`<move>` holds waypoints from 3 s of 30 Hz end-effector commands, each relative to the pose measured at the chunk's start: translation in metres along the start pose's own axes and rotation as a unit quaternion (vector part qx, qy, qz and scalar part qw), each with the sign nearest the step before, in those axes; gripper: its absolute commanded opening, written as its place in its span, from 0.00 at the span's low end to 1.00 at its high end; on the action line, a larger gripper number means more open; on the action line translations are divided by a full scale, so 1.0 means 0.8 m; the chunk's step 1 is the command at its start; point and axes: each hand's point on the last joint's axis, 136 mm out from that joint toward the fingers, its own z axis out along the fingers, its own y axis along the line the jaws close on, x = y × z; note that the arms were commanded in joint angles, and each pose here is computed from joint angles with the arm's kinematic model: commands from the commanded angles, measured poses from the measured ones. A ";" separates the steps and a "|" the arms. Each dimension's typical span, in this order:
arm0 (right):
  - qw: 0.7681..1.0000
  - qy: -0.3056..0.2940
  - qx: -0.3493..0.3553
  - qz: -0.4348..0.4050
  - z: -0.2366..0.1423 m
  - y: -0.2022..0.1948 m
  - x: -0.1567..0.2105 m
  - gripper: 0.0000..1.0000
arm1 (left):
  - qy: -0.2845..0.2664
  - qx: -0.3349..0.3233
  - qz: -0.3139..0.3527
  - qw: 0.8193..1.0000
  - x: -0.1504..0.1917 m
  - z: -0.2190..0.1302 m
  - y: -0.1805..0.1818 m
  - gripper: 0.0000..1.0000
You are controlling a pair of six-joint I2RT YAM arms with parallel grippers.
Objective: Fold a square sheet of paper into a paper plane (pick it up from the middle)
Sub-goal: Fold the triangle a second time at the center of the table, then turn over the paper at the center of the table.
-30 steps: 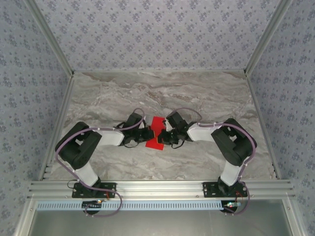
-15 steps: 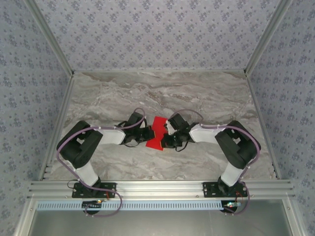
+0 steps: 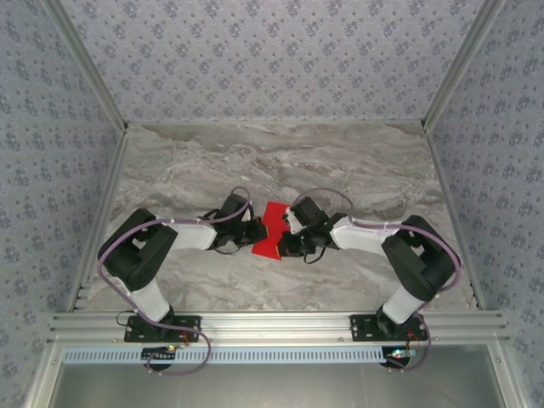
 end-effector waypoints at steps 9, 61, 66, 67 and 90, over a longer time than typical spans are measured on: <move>0.999 0.026 0.031 0.033 0.018 -0.032 0.031 0.00 | 0.019 -0.071 -0.028 0.997 0.021 0.009 0.049 0.00; 0.992 -0.106 -0.041 0.048 -0.048 -0.033 -0.081 0.47 | -0.025 0.005 -0.001 1.000 -0.011 -0.028 -0.013 0.23; 0.992 -0.098 -0.060 0.057 -0.040 -0.027 -0.081 0.53 | -0.032 0.005 -0.017 0.999 -0.015 -0.032 -0.007 0.28; 0.992 -0.094 -0.061 0.055 -0.037 -0.026 -0.081 0.53 | -0.033 0.006 -0.019 0.999 -0.015 -0.032 -0.007 0.28; 0.990 -0.088 -0.075 0.074 -0.025 -0.036 -0.087 0.11 | 0.004 0.094 -0.047 0.994 -0.006 -0.024 -0.037 0.36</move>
